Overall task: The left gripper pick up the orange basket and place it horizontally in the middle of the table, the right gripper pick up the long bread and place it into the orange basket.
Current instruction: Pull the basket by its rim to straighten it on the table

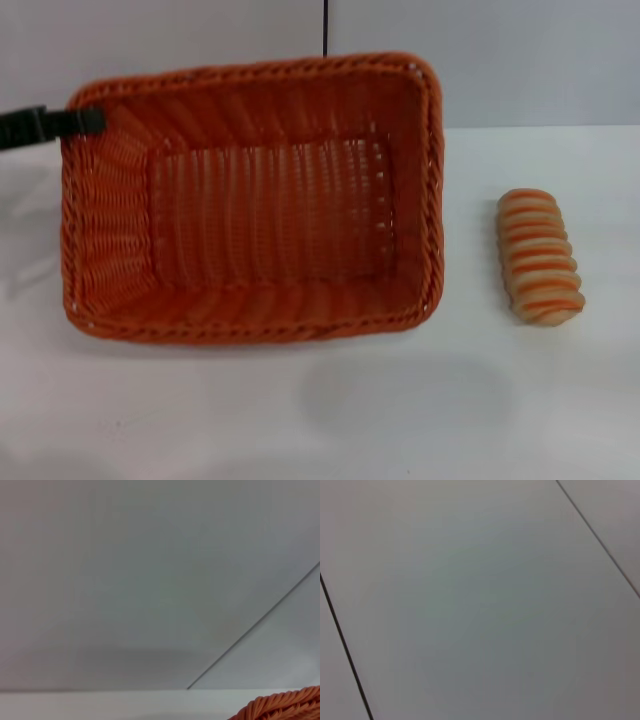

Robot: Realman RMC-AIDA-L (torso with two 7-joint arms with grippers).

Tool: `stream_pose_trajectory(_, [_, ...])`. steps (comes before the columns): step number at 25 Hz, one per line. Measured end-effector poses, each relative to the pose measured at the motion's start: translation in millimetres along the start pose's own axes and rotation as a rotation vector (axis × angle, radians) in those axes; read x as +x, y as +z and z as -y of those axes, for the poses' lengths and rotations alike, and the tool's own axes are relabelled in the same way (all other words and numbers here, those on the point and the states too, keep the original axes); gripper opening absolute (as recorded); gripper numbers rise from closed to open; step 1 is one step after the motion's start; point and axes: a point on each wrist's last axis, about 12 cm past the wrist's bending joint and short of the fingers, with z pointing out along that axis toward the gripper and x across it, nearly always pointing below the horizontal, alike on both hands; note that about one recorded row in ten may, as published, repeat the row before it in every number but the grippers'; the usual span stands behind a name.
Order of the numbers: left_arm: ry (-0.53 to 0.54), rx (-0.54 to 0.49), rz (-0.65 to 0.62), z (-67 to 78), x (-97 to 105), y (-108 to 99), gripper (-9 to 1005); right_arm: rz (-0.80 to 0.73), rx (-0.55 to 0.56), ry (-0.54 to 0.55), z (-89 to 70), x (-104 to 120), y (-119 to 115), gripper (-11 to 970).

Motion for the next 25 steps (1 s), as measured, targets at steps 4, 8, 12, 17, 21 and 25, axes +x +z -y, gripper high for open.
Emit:
stream_pose_trajectory(4, [-0.058, 0.015, -0.011, -9.0, 18.8, 4.4, 275, -0.005, -0.004, 0.000, -2.0, 0.9, 4.1, 592])
stream_pose_trajectory(8, [-0.091, 0.022, -0.014, -15.6, 31.9, 7.6, 288, -0.008, -0.013, -0.001, -4.1, 1.0, 9.9, 592])
stream_pose_trajectory(12, [-0.108, 0.024, -0.016, -19.1, 37.9, 9.0, 301, -0.011, -0.025, 0.001, -7.4, 1.6, 15.8, 593])
stream_pose_trajectory(17, [-0.108, 0.040, -0.023, -19.4, 41.6, 10.5, 318, -0.019, -0.038, 0.002, -10.8, 3.0, 18.8, 593])
stream_pose_trajectory(21, [-0.101, 0.073, -0.046, -15.1, 42.5, 11.7, 331, -0.021, -0.041, 0.002, -11.3, 3.4, 19.2, 592])
stream_pose_trajectory(25, [-0.100, 0.074, -0.049, -14.9, 42.4, 12.0, 344, -0.027, -0.036, 0.001, -10.7, 4.1, 19.4, 592])
